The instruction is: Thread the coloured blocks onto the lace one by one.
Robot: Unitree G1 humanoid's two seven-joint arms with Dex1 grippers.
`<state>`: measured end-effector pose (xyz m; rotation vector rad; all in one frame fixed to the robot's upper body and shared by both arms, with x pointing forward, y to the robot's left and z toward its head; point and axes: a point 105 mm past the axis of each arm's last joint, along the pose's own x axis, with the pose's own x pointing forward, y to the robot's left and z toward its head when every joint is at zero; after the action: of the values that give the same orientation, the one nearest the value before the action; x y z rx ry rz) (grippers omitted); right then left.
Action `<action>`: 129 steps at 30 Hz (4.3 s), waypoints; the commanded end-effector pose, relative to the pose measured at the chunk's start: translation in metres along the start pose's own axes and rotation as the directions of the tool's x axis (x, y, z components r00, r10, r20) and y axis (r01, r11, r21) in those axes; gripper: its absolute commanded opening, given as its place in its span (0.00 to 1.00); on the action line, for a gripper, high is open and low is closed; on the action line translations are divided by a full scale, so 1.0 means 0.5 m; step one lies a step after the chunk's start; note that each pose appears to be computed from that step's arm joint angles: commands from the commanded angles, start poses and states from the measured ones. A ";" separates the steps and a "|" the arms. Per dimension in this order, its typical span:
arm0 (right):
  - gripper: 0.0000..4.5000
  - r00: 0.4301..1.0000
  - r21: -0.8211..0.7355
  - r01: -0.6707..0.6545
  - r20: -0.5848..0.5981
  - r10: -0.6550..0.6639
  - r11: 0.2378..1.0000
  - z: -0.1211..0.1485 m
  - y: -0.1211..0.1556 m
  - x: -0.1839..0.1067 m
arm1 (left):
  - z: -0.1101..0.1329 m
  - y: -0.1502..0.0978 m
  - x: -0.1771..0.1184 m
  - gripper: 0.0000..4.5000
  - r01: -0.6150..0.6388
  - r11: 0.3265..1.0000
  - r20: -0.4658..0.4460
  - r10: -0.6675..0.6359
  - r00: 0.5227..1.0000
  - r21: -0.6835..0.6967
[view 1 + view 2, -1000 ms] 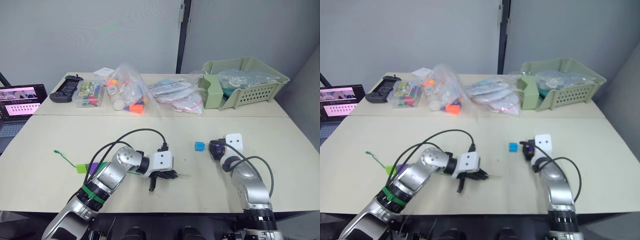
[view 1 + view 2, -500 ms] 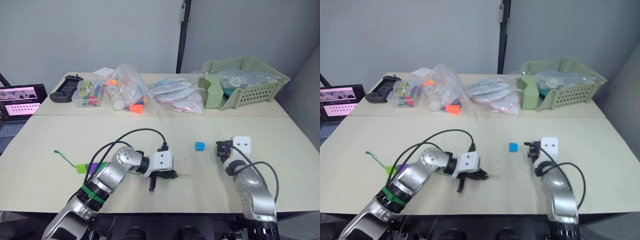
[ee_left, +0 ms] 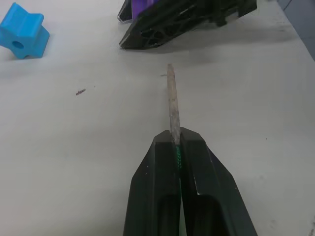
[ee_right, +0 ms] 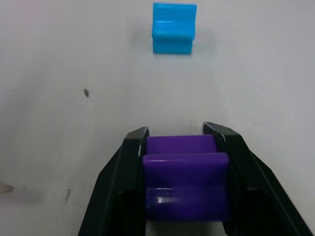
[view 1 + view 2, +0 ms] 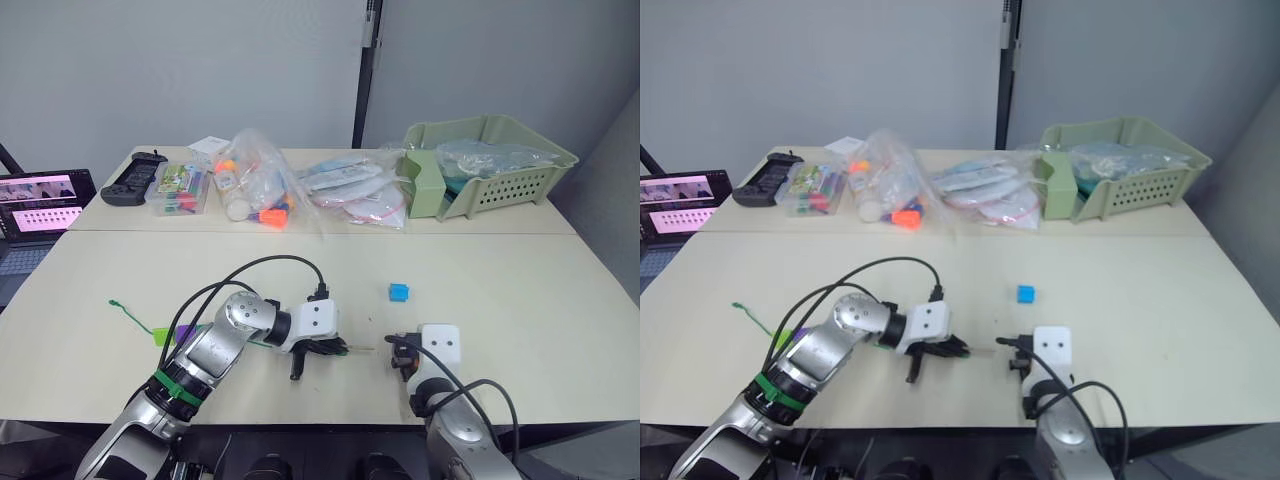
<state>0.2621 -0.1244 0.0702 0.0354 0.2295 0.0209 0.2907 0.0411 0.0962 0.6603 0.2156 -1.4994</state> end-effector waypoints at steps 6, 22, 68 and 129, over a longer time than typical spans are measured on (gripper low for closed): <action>0.71 0.991 0.065 -0.060 0.126 0.052 0.996 0.052 0.011 -0.023 | 0.020 0.005 -0.012 0.00 -0.016 0.999 0.022 0.015 1.000 0.027; 0.98 0.566 -0.294 -0.822 -0.333 0.754 0.488 0.140 -0.062 -0.096 | 0.023 0.006 -0.001 0.00 -0.018 1.000 0.038 0.017 0.999 0.015; 0.31 0.407 -0.408 -0.893 -0.560 0.721 0.187 0.047 -0.032 0.029 | 0.046 0.001 0.015 0.00 -0.039 0.999 -0.064 0.040 0.997 0.017; 0.31 0.407 -0.428 -0.889 -0.568 0.716 0.166 0.052 0.032 0.020 | 0.122 -0.019 0.096 0.00 0.015 1.000 0.017 -0.015 1.000 0.013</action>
<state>0.2818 -0.1189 0.0948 -0.6449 0.4367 1.2489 0.2883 -0.0053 0.0926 0.6941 0.3482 -1.4031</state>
